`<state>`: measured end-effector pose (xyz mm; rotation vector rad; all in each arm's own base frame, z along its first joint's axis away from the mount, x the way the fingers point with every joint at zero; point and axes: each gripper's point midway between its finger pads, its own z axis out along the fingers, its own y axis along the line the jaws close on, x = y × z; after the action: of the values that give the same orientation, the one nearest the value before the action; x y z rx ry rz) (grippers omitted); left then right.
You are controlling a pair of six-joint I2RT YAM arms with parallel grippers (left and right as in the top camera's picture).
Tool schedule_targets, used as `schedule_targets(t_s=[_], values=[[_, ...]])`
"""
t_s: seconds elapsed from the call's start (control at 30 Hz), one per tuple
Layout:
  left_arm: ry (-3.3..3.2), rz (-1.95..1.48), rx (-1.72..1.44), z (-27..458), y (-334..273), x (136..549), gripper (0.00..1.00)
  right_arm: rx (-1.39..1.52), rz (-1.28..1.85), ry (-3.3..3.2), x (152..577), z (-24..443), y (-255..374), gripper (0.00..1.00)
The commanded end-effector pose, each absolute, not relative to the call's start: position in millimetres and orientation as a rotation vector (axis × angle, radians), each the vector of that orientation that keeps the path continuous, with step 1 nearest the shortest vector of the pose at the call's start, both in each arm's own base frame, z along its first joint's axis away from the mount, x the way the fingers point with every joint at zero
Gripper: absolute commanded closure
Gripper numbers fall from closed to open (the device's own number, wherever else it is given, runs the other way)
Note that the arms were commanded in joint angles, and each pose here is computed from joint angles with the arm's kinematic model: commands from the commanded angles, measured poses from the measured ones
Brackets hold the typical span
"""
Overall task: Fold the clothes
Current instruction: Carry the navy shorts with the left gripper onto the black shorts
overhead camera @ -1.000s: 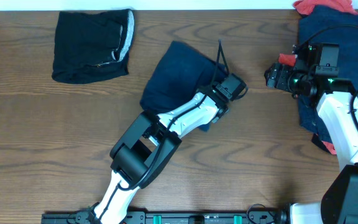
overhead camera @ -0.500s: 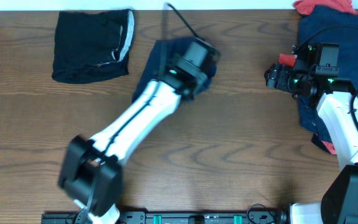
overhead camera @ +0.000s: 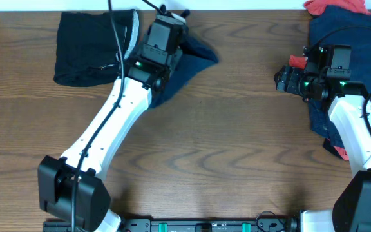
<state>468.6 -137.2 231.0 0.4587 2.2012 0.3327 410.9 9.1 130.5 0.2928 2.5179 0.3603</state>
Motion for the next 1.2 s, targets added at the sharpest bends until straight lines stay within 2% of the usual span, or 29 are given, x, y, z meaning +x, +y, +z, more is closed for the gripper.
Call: schedule_targets(t_s=[0.0,0.47,0.9,1.17], values=[[2.086,0.469,0.426,271.4,-118.7,473.1,0.94,0.281,0.365,2.515,412.0,131.8,8.6,0.17],[1.745,0.937,0.382,373.0,-45.1,507.6,0.95,0.281,0.365,2.521,410.9,130.9,9.1,0.18],[1.614,0.905,0.360,391.6,82.3,544.0,0.94,0.284,0.367,2.538,407.5,128.7,10.2,0.19],[1.578,0.888,0.369,362.4,114.5,573.1,0.94,0.298,0.372,2.534,408.2,129.1,10.2,0.18]])
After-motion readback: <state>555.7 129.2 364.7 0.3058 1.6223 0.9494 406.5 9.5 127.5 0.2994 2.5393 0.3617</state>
